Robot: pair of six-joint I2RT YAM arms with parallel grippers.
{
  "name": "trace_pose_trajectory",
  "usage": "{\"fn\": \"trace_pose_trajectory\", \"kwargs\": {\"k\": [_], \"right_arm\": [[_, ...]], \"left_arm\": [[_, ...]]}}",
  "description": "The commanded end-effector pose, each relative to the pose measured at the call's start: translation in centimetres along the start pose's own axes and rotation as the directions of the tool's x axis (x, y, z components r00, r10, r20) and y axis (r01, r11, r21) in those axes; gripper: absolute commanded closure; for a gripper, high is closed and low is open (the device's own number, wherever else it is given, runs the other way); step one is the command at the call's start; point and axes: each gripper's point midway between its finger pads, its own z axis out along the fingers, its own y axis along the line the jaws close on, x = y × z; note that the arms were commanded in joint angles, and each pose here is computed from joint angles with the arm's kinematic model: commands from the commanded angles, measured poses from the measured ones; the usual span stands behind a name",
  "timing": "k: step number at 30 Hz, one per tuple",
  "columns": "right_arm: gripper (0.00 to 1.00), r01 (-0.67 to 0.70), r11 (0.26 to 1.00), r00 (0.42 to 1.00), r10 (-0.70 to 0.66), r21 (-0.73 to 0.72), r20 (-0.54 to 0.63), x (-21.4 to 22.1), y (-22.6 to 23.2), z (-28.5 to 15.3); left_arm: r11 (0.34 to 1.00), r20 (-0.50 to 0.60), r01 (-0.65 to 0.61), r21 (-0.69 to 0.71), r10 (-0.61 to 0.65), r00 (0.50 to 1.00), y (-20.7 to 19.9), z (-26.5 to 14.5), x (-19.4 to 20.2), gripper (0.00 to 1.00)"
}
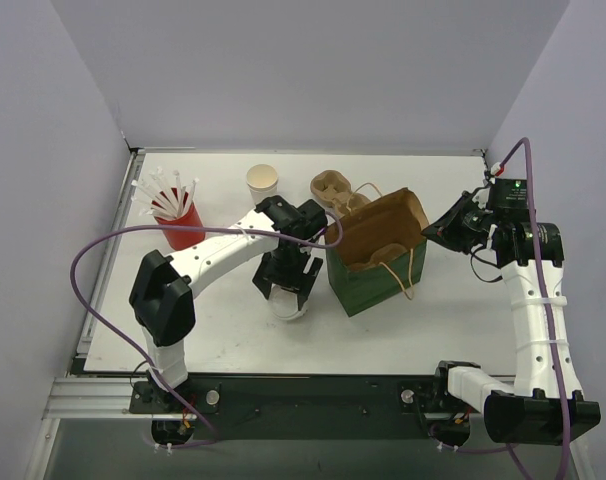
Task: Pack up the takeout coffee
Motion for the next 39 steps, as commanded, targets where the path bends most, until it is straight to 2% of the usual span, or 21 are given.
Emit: {"fn": "trace_pose_trajectory", "kwargs": {"k": [1,18,28,35,37,39], "right_arm": [[1.0,0.0,1.0,1.0,0.0,-0.022,0.006,-0.3,0.4,0.0],[1.0,-0.007,0.999,1.0,0.007,-0.038,-0.002,-0.1,0.7,0.1],[1.0,-0.044,0.994,0.999,0.041,-0.097,-0.034,0.5,1.7,0.6],[1.0,-0.051,0.991,0.998,0.047,-0.124,-0.038,0.4,2.6,0.7],[1.0,-0.053,0.99,0.998,0.05,-0.129,-0.03,0.3,2.7,0.7],[1.0,-0.052,0.991,0.998,0.049,-0.126,-0.024,0.2,2.6,0.7]], "left_arm": [[0.996,-0.112,0.005,-0.088,-0.015,0.994,2.4,-2.4,3.0,0.14],[0.995,-0.107,0.029,-0.095,-0.039,0.993,3.5,-2.9,4.5,0.13],[0.998,-0.124,0.029,-0.054,-0.036,0.992,2.9,-3.1,5.3,0.19],[0.995,-0.148,0.026,-0.096,-0.04,0.988,4.1,-2.5,6.5,0.16],[0.996,-0.151,0.018,-0.091,-0.031,0.988,3.8,-2.4,6.1,0.12],[0.996,-0.155,0.014,-0.093,-0.029,0.988,3.7,-2.2,5.6,0.04]]}}
